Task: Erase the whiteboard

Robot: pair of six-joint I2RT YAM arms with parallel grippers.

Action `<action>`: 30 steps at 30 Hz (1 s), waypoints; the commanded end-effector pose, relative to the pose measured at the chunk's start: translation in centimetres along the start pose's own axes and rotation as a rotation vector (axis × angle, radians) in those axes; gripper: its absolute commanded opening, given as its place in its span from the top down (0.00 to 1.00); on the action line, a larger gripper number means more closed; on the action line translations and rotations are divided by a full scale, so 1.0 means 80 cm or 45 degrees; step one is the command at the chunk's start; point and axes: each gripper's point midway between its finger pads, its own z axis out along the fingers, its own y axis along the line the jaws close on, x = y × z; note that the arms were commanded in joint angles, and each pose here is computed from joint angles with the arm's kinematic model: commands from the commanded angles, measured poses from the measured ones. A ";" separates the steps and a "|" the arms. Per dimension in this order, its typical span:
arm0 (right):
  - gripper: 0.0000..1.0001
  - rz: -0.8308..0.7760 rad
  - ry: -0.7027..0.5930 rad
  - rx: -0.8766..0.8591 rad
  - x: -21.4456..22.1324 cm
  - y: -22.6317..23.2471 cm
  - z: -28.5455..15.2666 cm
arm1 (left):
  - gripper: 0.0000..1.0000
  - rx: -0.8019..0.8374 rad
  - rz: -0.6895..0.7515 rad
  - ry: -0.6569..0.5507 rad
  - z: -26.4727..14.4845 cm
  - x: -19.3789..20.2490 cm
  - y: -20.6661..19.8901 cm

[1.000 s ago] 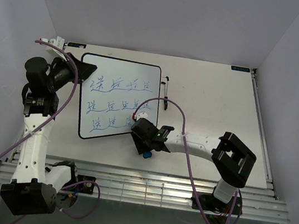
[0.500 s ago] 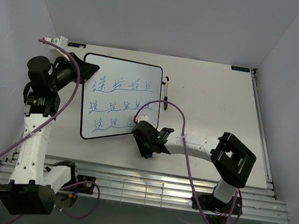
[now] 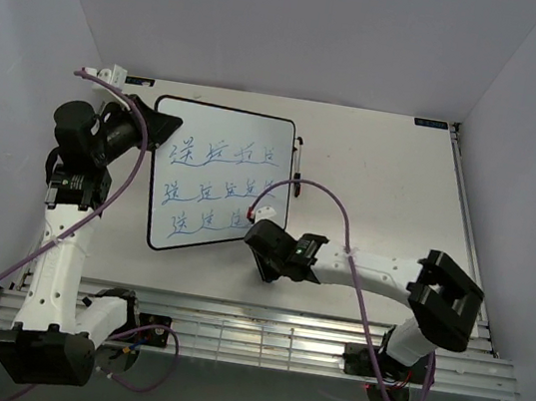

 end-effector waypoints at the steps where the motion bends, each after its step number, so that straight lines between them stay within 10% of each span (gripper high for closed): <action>1: 0.67 0.065 -0.139 0.060 -0.014 -0.030 -0.058 | 1.00 0.081 0.120 -0.022 -0.005 -0.010 -0.028; 12: 0.66 0.135 -0.757 -0.142 -0.090 -0.057 -0.205 | 1.00 0.338 -0.230 0.256 0.016 0.093 -0.056; 30: 0.67 -0.007 -0.722 -0.260 -0.176 0.030 -0.159 | 1.00 0.335 -0.380 0.492 0.019 0.234 -0.045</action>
